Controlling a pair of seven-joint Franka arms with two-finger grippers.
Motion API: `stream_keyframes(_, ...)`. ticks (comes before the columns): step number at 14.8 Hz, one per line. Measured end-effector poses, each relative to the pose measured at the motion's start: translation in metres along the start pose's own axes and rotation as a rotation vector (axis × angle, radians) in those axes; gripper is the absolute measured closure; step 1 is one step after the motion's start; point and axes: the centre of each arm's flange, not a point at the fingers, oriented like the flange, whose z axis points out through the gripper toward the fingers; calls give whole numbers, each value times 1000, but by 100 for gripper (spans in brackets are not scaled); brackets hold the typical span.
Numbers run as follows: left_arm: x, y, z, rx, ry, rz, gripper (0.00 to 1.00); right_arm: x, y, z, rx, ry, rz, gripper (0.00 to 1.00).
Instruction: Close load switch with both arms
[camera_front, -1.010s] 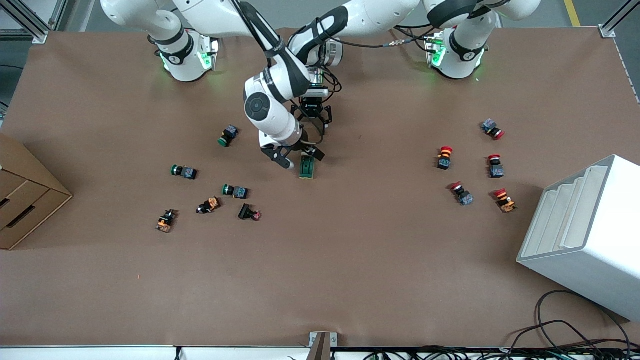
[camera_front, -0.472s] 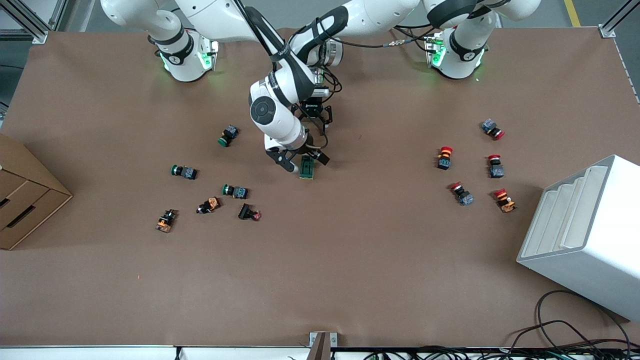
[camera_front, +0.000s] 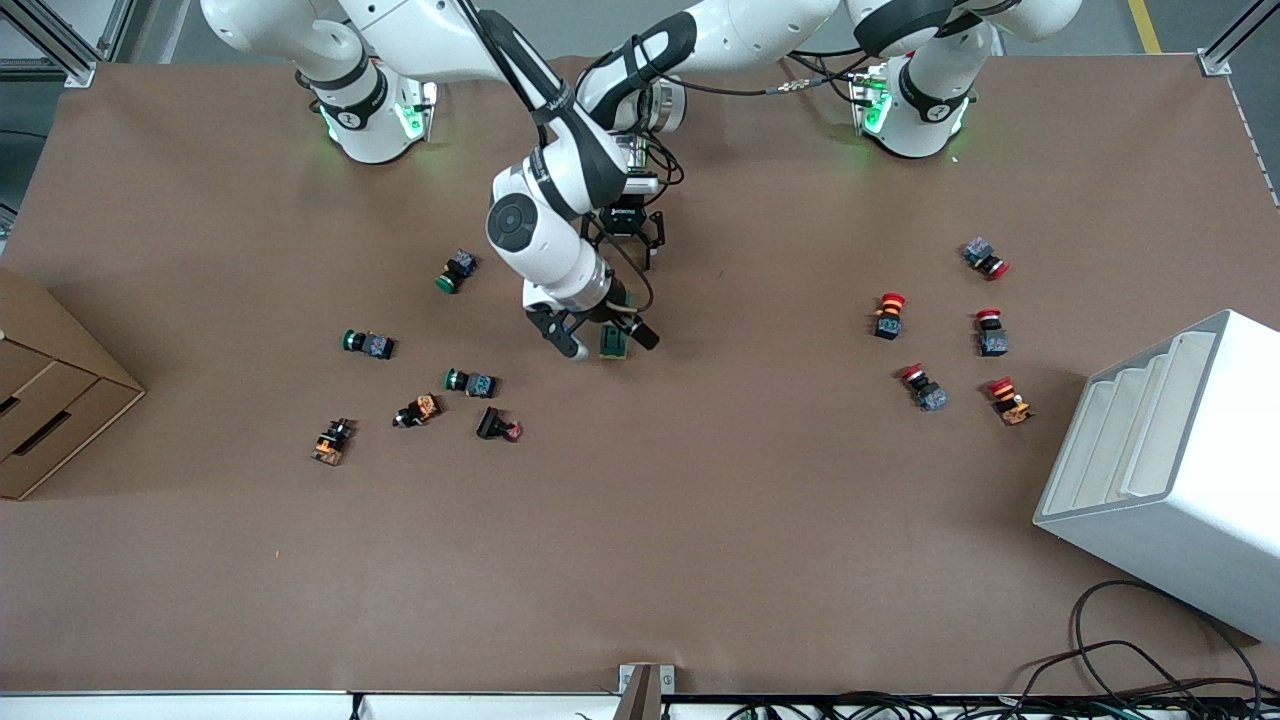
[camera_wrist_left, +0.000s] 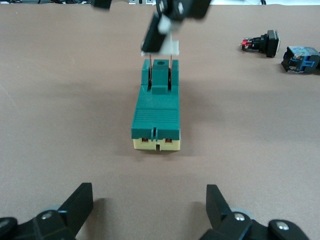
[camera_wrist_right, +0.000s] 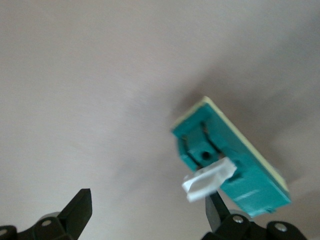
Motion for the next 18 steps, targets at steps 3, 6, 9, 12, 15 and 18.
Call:
stream_keyframes(3, 0, 0, 0, 0, 0, 0, 0, 5, -6, -4, 14, 2, 5, 0)
stream_keyframes(6, 0, 0, 0, 0, 0, 0, 0, 6, -6, -2, 12, 3, 5, 0)
stream_keyframes(9, 0, 0, 0, 0, 0, 0, 0, 8, -4, 2, 6, 6, 1, 0)
stream_keyframes(12, 0, 0, 0, 0, 0, 0, 0, 14, -3, 7, -1, 17, -11, 0)
stream_keyframes(15, 0, 0, 0, 0, 0, 0, 0, 22, -8, 10, 3, 27, -15, 0)
stream_keyframes(18, 0, 0, 0, 0, 0, 0, 0, 30, -11, 12, 3, 36, -22, 0)
